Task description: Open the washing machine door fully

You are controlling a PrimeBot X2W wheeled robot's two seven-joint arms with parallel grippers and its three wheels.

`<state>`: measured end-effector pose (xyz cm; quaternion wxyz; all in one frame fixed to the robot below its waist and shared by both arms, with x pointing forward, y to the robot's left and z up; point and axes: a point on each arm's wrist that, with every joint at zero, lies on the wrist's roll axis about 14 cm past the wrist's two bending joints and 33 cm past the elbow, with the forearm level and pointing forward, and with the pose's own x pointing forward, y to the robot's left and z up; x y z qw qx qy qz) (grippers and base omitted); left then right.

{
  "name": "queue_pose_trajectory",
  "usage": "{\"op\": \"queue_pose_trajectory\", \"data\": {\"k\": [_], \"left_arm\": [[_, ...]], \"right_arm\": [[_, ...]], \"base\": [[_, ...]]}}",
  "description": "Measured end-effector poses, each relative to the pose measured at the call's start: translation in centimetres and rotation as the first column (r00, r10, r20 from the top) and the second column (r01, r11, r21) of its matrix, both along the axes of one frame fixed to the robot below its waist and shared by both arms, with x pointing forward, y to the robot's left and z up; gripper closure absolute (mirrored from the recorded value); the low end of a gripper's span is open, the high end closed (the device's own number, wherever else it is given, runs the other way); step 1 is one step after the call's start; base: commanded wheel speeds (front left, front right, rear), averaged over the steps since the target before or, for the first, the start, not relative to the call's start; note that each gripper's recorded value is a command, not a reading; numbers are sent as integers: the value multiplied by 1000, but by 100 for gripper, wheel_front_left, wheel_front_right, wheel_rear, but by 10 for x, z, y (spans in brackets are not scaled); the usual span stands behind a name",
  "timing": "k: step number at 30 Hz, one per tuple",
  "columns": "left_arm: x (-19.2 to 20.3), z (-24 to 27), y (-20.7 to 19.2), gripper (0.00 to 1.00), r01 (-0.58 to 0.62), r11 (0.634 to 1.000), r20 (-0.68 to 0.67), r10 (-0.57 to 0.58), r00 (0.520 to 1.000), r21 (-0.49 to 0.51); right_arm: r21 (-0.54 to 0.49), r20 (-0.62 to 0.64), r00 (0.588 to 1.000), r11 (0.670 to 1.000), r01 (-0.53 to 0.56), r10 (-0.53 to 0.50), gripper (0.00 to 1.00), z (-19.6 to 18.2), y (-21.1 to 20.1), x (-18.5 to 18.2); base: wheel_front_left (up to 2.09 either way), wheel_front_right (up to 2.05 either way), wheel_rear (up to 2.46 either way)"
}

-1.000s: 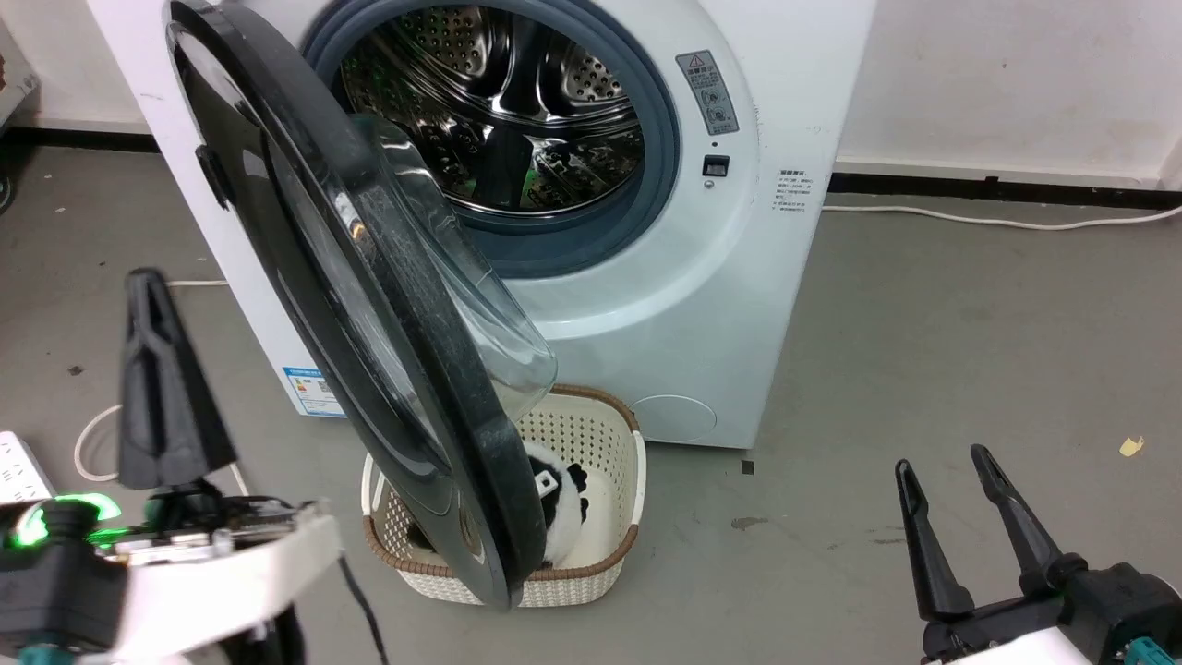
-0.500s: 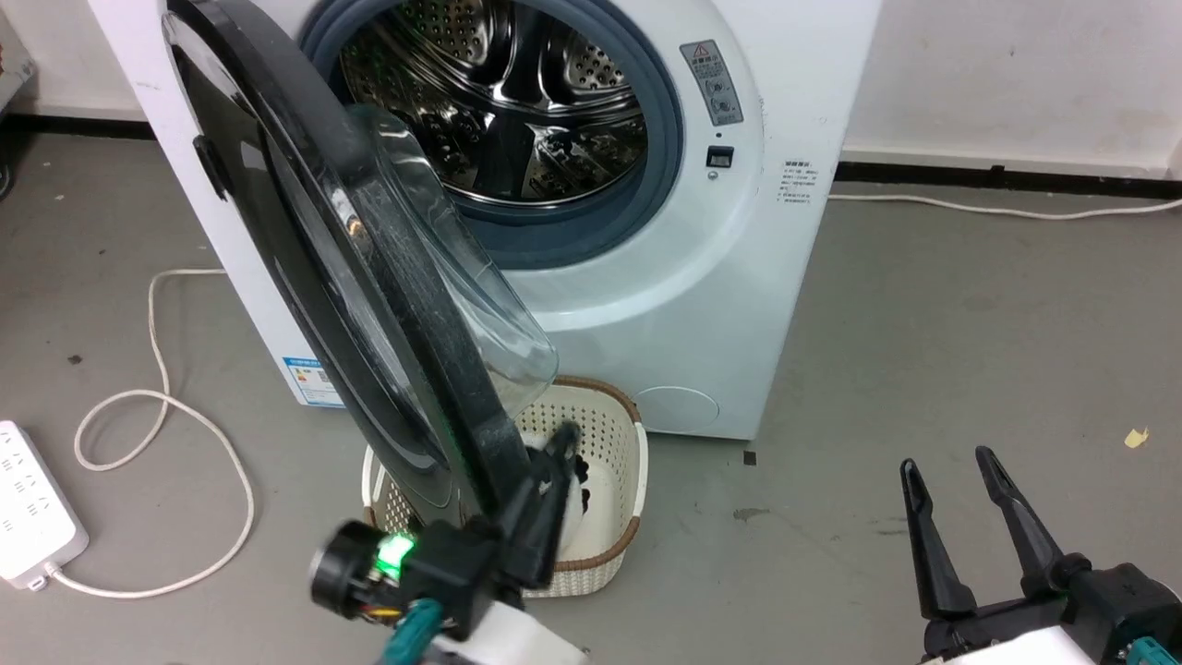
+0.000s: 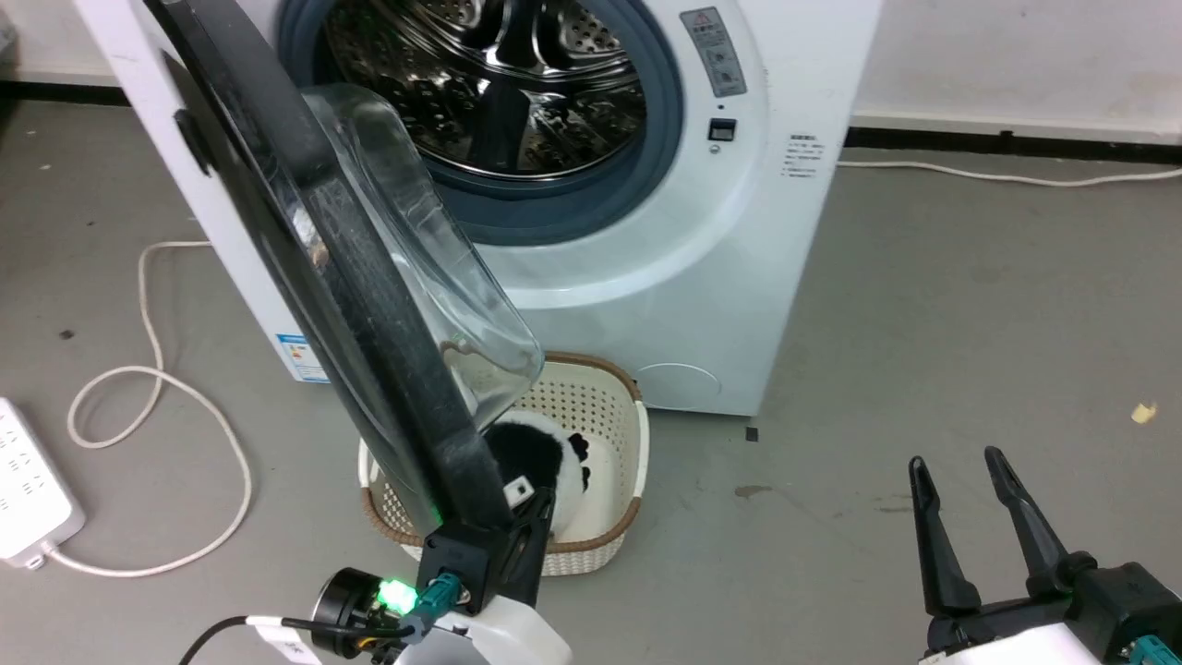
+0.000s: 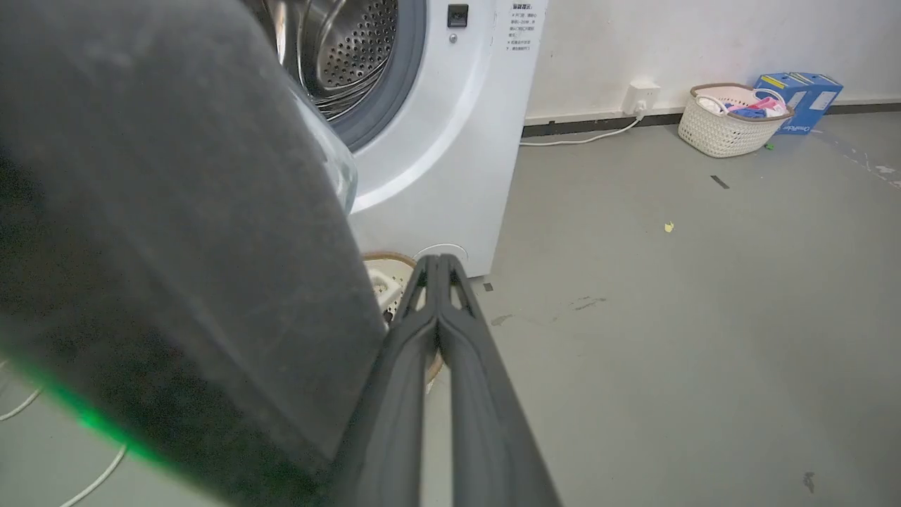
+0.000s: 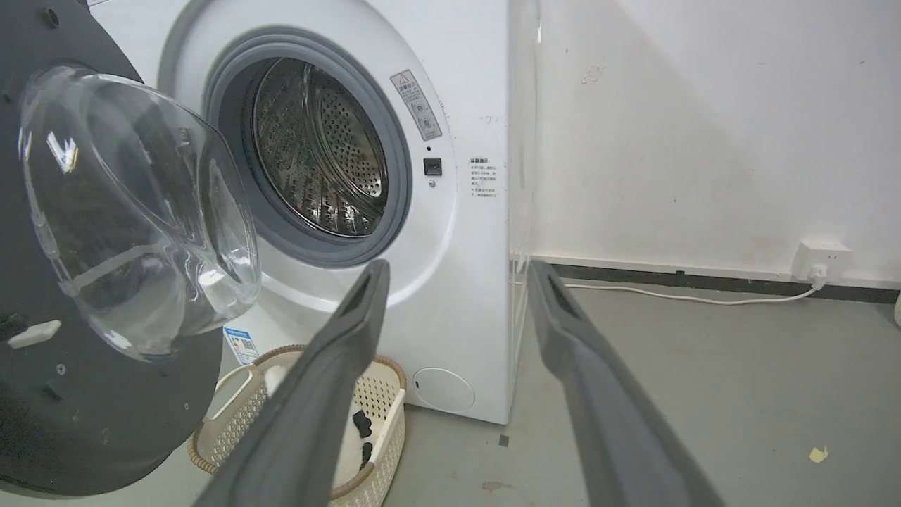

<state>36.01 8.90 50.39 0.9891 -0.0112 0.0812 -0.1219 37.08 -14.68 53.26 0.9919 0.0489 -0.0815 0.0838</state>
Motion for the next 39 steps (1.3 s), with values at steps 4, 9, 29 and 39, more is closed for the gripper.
{"op": "queue_pose_trajectory", "data": {"k": [4, 9, 29, 39], "left_arm": [[-3, 0, 12, 100, -37, 999, -1, 37, 999, 10], [-13, 0, 31, 100, -92, 996, -3, 92, 996, 12], [-77, 1, 181, 100, -553, 833, -5, 553, 833, 15], [-86, 5, 263, 100, -720, 692, 2, 721, 693, 55]], "right_arm": [[1, 2, 1000, 1000, -24, 24, 0, 1, 8, 2], [2, 18, 997, 998, -69, 69, 0, 6, 23, 5], [-24, 5, 935, 935, -354, 354, 0, -1, 123, 21], [-42, -40, 905, 904, -425, 424, 0, -27, 152, 40]], "base": [[0, 0, 0], [0, 0, 0], [0, 0, 0], [0, 0, 0]]}}
